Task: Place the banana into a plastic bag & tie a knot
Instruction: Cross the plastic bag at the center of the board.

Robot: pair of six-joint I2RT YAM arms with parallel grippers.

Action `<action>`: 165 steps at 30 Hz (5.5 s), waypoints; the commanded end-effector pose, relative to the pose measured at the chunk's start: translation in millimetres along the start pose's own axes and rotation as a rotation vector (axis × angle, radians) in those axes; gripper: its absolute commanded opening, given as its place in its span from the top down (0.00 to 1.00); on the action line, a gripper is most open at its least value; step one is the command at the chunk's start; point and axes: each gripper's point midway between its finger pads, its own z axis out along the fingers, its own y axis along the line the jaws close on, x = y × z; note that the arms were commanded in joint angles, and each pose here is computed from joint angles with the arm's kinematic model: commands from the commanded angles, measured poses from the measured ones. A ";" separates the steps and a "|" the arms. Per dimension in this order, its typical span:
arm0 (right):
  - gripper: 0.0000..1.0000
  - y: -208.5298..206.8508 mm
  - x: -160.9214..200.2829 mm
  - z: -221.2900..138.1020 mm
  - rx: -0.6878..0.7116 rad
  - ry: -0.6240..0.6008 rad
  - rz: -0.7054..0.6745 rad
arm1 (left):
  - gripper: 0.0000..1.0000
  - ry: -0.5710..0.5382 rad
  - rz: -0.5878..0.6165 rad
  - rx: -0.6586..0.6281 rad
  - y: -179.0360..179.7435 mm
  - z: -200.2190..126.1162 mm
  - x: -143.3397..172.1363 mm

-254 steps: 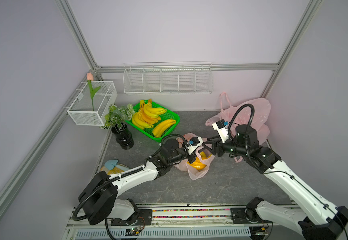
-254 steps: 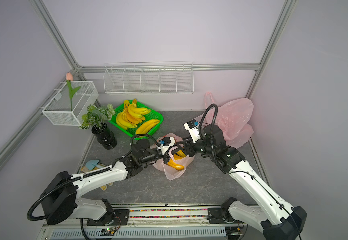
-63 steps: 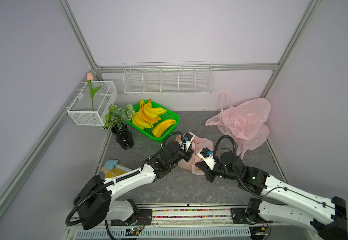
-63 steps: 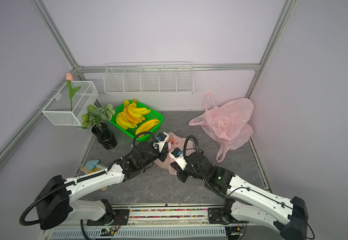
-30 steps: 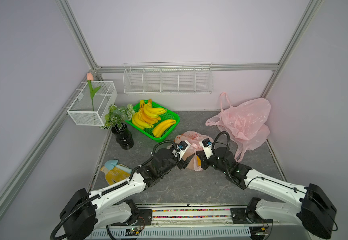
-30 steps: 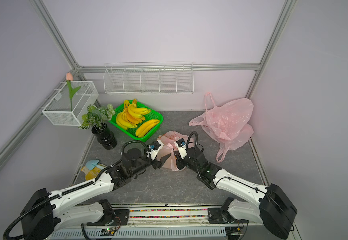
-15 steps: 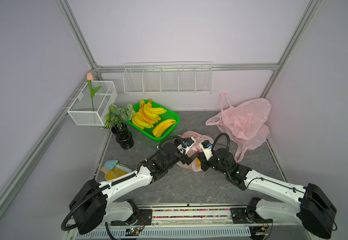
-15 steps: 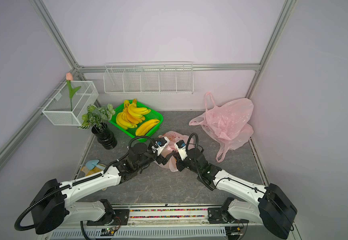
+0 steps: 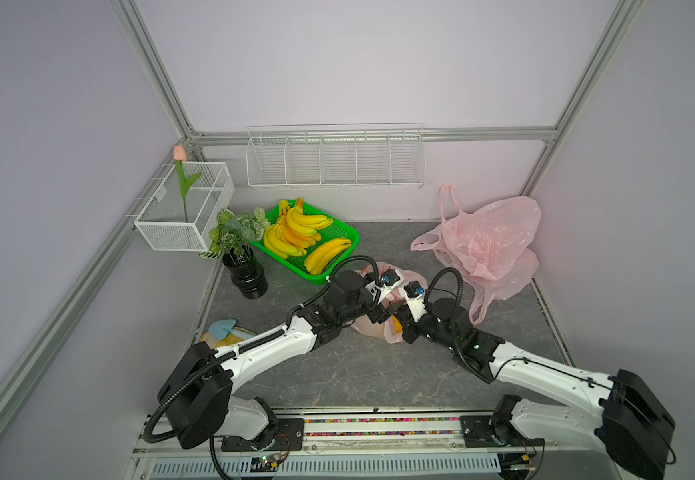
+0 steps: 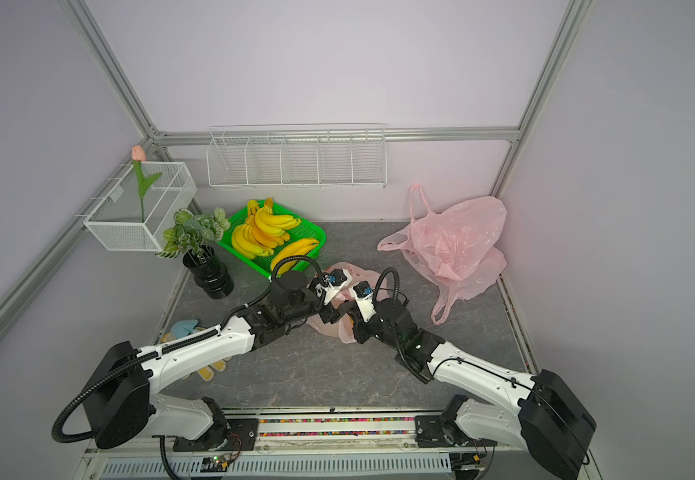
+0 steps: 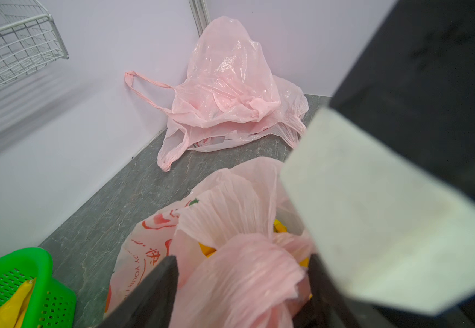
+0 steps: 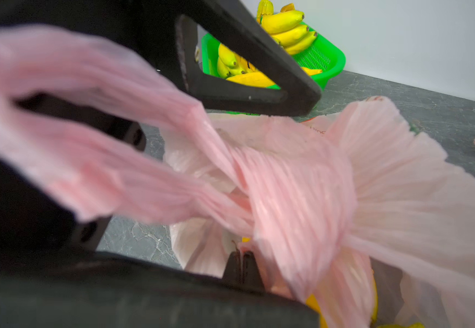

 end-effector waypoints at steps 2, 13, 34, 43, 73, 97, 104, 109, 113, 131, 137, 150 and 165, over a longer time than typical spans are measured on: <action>0.93 3.7 -16.0 -4.3 -0.021 -0.061 -0.015 | 0.40 0.035 -0.001 0.051 -3.4 4.7 1.7; 0.92 0.0 -16.0 -6.6 0.005 -0.064 -0.023 | 0.79 0.024 -0.015 0.043 0.3 5.5 -2.1; 0.43 -5.6 -34.2 -65.1 0.030 -0.137 0.585 | 1.00 -0.157 -0.092 -0.176 29.9 -23.3 -21.6; 0.42 20.0 -53.8 -66.3 -0.020 -0.228 0.925 | 1.00 -0.210 -0.120 -0.232 27.7 -32.7 -25.1; 0.32 7.6 -50.6 -23.5 -0.052 -0.325 1.290 | 1.00 -0.233 -0.067 -0.097 -22.3 -31.5 -18.0; 0.67 -5.2 -49.5 -17.1 -0.031 -0.316 1.237 | 0.89 -0.213 -0.018 0.006 -55.4 -31.7 -12.3; 0.85 -6.0 -64.3 -24.7 -0.063 -0.342 1.135 | 0.76 -0.204 -0.039 0.019 -58.9 -40.5 -6.6; 0.91 -8.2 -66.1 -28.8 -0.094 -0.311 1.050 | 0.59 -0.223 -0.092 0.020 -59.4 -57.5 -6.6; 0.93 -15.7 -58.4 -32.1 -0.126 -0.278 1.006 | 0.50 -0.247 -0.138 0.010 -56.7 -78.5 -13.8; 0.93 21.8 -75.5 -42.5 -0.375 -0.079 0.801 | 0.78 -0.140 -0.297 -0.111 -23.5 -39.8 7.0; 0.93 17.3 -80.4 -38.8 -0.422 -0.038 0.820 | 0.83 -0.203 -0.327 -0.009 -37.4 -24.6 -7.8; 0.93 19.9 -71.7 -43.1 -0.448 0.023 0.782 | 0.80 -0.261 -0.354 -0.103 -22.4 -68.5 -14.9; 0.93 32.4 -86.8 -48.8 -0.544 -0.008 0.718 | 0.91 -0.186 -0.324 -0.057 -30.4 -45.5 -4.6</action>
